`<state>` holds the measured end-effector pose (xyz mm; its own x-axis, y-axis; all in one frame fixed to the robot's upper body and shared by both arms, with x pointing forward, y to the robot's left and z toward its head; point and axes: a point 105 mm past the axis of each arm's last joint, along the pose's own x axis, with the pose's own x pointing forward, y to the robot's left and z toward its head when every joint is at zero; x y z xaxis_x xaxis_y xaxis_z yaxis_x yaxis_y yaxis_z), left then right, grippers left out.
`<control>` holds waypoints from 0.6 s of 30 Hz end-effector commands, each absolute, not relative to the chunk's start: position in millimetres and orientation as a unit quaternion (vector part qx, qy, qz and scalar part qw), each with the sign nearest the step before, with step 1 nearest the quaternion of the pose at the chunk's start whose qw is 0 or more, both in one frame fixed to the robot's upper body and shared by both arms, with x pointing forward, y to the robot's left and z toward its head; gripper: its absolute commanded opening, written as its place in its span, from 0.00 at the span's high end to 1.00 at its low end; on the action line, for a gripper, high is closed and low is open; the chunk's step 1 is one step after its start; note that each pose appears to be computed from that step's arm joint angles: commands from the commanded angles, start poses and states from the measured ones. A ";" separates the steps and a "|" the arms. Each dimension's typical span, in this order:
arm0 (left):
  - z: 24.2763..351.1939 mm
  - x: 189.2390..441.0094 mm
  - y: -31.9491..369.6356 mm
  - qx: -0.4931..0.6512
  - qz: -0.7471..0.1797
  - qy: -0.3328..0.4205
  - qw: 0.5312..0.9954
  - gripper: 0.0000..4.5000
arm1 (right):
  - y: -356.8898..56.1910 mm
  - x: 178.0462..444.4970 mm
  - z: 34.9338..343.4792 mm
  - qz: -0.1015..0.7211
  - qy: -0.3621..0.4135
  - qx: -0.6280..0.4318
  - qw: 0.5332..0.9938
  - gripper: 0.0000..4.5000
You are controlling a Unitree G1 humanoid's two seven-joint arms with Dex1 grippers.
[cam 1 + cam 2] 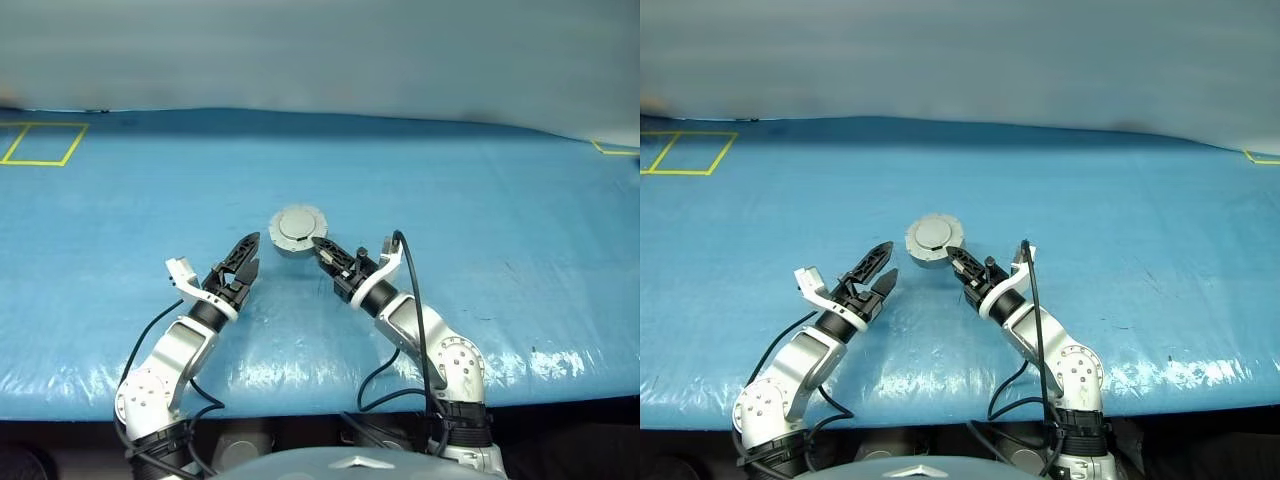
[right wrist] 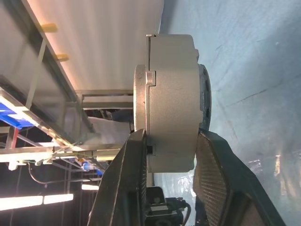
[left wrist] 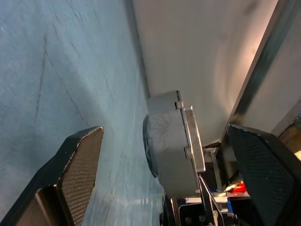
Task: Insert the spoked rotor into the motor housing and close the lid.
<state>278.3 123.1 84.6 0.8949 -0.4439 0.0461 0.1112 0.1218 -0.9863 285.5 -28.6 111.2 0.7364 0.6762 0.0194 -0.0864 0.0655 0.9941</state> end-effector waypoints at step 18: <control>110.0 286.8 114.7 -0.679 -0.240 0.078 0.689 0.00 | 10.4 253.7 147.0 0.387 0.245 0.624 0.633 0.75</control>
